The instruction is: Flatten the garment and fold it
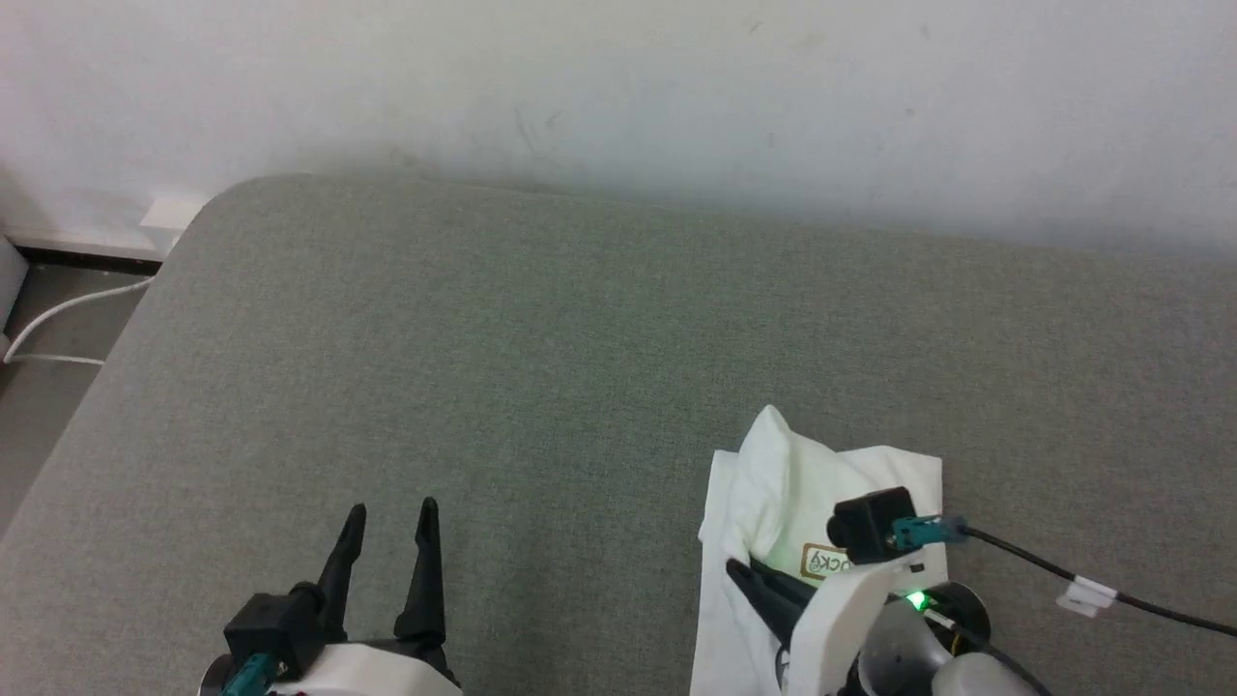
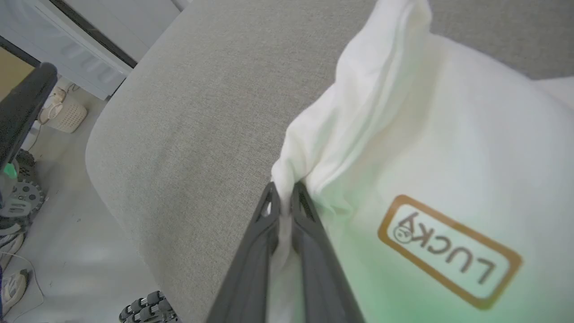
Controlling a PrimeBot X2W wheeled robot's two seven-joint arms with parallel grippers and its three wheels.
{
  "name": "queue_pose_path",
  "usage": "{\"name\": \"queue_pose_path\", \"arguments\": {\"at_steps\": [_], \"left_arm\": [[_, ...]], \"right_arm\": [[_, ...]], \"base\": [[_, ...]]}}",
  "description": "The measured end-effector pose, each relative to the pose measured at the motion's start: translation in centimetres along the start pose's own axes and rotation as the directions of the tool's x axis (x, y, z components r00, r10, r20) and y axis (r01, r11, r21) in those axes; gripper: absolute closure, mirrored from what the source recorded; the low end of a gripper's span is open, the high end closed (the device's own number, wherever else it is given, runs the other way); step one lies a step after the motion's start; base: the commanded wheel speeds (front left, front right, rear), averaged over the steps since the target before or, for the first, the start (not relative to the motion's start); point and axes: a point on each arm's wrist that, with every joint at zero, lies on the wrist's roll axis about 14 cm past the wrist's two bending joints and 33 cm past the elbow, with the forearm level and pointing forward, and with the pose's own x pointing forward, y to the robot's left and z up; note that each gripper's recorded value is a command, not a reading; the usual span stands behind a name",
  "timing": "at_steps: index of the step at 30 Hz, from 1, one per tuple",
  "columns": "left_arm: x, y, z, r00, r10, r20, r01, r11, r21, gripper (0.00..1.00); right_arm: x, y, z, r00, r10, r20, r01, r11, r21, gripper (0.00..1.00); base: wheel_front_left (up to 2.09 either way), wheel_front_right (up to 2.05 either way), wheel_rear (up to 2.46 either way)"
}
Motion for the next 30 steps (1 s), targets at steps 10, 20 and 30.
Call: {"name": "queue_pose_path", "arguments": {"at_steps": [10, 20, 30], "left_arm": [[0.4, -0.1, -0.1, 1.0, 0.0, 0.0, 0.0, 1.0, -0.017, 0.0], [0.9, -2.0, 1.0, 0.997, -0.063, 0.038, 0.064, 0.998, -0.025, 0.0], [1.9, -4.3, 2.2, 0.989, -0.129, 0.076, 0.131, 0.991, -0.027, 0.0]], "right_arm": [[2.0, 5.5, -1.0, 0.986, 0.163, -0.038, -0.166, 0.981, -0.098, 0.0], [-3.2, -0.6, 14.2, 0.904, 0.051, 0.424, 0.143, 0.9, -0.413, 0.0], [-13.7, -11.2, 18.6, 0.675, -0.177, 0.717, 0.561, 0.753, -0.343, 0.0]], "base": [[0.0, 0.0, 0.0], [0.0, 0.0, 0.0], [0.0, 0.0, 0.0]]}}
